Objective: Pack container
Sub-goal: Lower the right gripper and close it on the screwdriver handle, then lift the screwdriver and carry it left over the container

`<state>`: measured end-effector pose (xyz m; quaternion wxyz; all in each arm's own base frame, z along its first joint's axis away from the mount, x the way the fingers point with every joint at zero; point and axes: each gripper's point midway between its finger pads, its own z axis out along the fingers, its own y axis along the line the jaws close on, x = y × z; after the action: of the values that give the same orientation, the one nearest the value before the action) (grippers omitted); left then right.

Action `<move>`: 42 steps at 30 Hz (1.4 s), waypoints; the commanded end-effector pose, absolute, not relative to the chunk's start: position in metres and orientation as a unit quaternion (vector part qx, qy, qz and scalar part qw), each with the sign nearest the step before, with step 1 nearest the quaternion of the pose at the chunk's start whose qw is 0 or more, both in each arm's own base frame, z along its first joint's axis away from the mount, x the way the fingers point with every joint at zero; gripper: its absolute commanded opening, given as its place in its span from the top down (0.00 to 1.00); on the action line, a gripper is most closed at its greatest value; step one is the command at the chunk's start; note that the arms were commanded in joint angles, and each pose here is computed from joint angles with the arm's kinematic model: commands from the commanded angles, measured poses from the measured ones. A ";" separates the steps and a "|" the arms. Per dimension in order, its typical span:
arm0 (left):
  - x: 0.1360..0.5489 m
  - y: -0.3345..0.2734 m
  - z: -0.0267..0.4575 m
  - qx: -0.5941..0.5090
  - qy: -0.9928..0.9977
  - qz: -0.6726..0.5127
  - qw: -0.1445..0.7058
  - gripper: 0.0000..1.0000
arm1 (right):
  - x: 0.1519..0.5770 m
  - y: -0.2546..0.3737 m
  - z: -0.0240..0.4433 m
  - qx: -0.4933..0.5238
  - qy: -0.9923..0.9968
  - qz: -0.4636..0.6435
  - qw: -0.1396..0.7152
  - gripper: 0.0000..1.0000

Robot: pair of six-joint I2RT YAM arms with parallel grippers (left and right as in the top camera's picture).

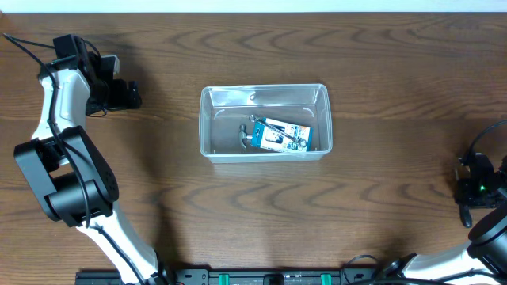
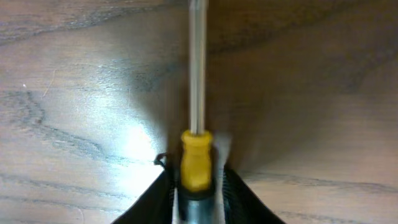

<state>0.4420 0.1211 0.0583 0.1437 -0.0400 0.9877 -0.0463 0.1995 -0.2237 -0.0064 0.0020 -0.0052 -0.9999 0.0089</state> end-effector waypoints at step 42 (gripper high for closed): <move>0.440 0.122 0.055 -0.038 0.989 -0.043 0.139 0.02 | 0.392 -0.087 0.119 0.194 -0.970 -0.009 -0.143 0.89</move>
<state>0.4420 0.1211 0.0583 0.1437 -0.0400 0.9877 -0.0463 0.3691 -0.1200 0.1000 -0.1111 0.1590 -0.9810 0.0028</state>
